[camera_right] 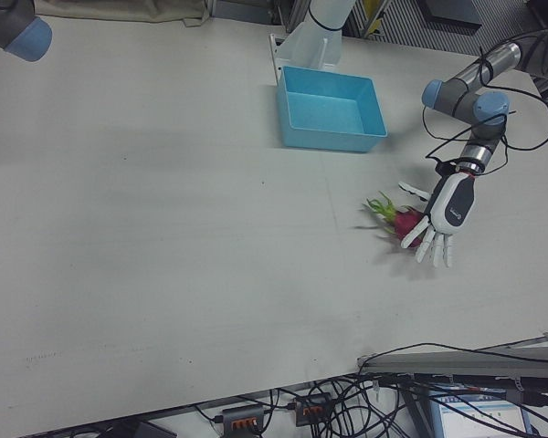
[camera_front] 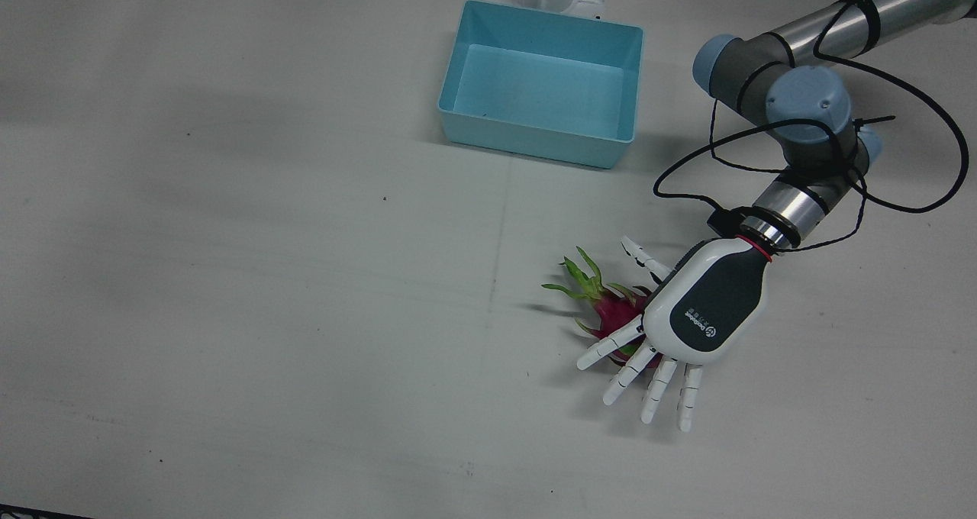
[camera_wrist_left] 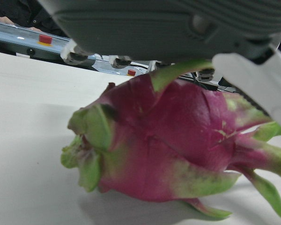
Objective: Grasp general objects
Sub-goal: 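Close the left hand's fingers around the dragon fruit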
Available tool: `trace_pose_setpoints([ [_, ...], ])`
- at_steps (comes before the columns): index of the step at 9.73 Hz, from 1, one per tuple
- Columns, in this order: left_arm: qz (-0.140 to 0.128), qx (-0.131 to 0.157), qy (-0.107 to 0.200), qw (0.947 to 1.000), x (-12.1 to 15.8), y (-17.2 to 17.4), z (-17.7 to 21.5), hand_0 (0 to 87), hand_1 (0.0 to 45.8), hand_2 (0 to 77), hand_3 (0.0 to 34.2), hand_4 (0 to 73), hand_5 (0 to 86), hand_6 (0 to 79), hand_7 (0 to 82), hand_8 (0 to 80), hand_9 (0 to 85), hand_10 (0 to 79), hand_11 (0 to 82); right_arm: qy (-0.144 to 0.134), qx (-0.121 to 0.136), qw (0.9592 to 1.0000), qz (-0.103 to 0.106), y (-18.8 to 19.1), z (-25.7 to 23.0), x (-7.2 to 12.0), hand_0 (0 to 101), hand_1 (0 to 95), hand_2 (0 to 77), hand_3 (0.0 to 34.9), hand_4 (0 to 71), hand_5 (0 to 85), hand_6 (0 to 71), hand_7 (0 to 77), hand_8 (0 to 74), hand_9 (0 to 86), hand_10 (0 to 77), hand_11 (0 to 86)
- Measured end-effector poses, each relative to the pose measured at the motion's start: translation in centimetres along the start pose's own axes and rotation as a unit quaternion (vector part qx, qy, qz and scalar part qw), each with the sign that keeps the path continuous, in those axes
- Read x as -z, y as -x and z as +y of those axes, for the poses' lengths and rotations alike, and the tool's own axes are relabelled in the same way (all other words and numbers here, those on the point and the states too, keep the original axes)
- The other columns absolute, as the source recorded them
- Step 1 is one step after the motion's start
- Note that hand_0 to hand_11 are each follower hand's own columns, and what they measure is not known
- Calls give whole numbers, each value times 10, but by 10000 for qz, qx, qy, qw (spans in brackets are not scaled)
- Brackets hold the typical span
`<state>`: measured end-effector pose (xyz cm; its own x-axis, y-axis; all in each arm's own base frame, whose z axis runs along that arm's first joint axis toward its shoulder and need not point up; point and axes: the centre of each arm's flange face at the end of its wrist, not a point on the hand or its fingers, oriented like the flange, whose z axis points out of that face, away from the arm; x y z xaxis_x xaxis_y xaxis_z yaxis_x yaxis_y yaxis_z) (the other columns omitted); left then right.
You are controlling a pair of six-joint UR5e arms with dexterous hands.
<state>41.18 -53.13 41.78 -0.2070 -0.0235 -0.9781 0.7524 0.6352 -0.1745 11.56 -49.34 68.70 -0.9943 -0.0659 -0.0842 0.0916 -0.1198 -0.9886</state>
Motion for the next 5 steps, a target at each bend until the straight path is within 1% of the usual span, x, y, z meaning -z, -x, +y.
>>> trace_pose_setpoints([
  [2,-46,-91,-58,9999,-2,5,-8,475,5,16,310,0,22,11,44,11,5,5,11,0,0,10000,-2,0,0,0,0,54,16,0,0,5,0,0,0,5,0,5],
  [3,-60,-128,-89,9999,-3,7,-12,475,5,16,310,0,22,11,44,11,5,5,11,0,0,10000,-2,0,0,0,0,54,16,0,0,5,0,0,0,5,0,5],
  [4,-66,-189,-112,9997,-4,11,-15,473,11,16,300,0,22,11,44,11,5,5,11,0,0,10000,-1,0,0,0,0,54,16,0,0,5,0,0,0,5,0,5],
  [5,-74,-258,-124,9996,-6,14,-16,473,5,16,304,0,22,11,44,11,5,5,11,0,0,10000,0,0,0,0,0,54,16,0,0,5,0,0,0,5,0,5],
])
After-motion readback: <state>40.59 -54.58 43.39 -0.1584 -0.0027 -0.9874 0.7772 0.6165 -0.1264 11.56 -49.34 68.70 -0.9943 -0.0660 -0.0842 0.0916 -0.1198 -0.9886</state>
